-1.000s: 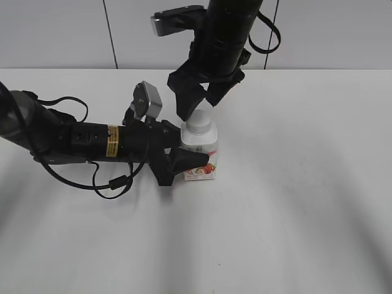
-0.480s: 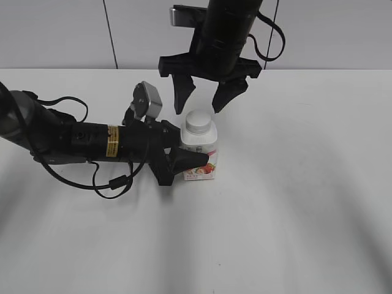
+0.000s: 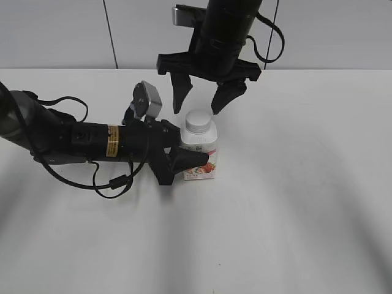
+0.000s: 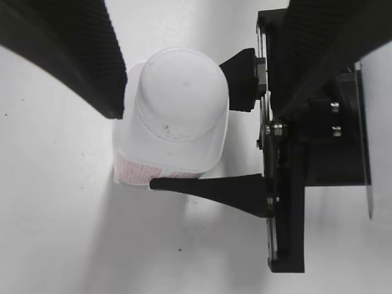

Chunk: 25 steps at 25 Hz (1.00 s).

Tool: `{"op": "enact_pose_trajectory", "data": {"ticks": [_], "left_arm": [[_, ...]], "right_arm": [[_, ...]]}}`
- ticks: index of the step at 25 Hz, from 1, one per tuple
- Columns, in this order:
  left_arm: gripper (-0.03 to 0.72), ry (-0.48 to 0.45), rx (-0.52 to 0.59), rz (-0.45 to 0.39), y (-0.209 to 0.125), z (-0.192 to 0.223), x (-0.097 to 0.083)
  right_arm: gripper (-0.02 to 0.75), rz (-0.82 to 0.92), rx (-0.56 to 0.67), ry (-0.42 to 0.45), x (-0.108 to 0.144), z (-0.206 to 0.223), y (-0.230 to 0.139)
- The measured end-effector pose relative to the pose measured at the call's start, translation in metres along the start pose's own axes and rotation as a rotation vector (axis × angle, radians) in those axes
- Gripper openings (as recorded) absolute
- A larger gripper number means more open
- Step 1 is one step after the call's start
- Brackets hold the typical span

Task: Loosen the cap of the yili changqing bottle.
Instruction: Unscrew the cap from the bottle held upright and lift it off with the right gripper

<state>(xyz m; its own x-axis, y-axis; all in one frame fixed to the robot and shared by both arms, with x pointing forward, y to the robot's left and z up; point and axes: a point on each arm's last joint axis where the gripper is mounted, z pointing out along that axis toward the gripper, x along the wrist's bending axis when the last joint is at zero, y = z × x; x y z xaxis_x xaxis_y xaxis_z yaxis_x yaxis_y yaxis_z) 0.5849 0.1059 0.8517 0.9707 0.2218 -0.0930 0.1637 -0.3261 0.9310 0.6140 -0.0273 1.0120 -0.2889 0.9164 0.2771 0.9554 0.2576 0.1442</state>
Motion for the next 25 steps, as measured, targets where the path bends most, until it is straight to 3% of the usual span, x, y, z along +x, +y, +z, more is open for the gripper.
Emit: {"op": "enact_pose_trajectory", "data": {"ticks": [16,25], "left_arm": [[0.391,0.002,0.002,-0.001,0.000,0.000,0.000],[0.390,0.003,0.002,-0.002,0.000,0.000,0.000]], "right_arm": [[0.571,0.012,0.027,-0.012,-0.003,0.014,0.001],[0.510,0.017,0.048,-0.019,-0.006,0.019,-0.002]]}}
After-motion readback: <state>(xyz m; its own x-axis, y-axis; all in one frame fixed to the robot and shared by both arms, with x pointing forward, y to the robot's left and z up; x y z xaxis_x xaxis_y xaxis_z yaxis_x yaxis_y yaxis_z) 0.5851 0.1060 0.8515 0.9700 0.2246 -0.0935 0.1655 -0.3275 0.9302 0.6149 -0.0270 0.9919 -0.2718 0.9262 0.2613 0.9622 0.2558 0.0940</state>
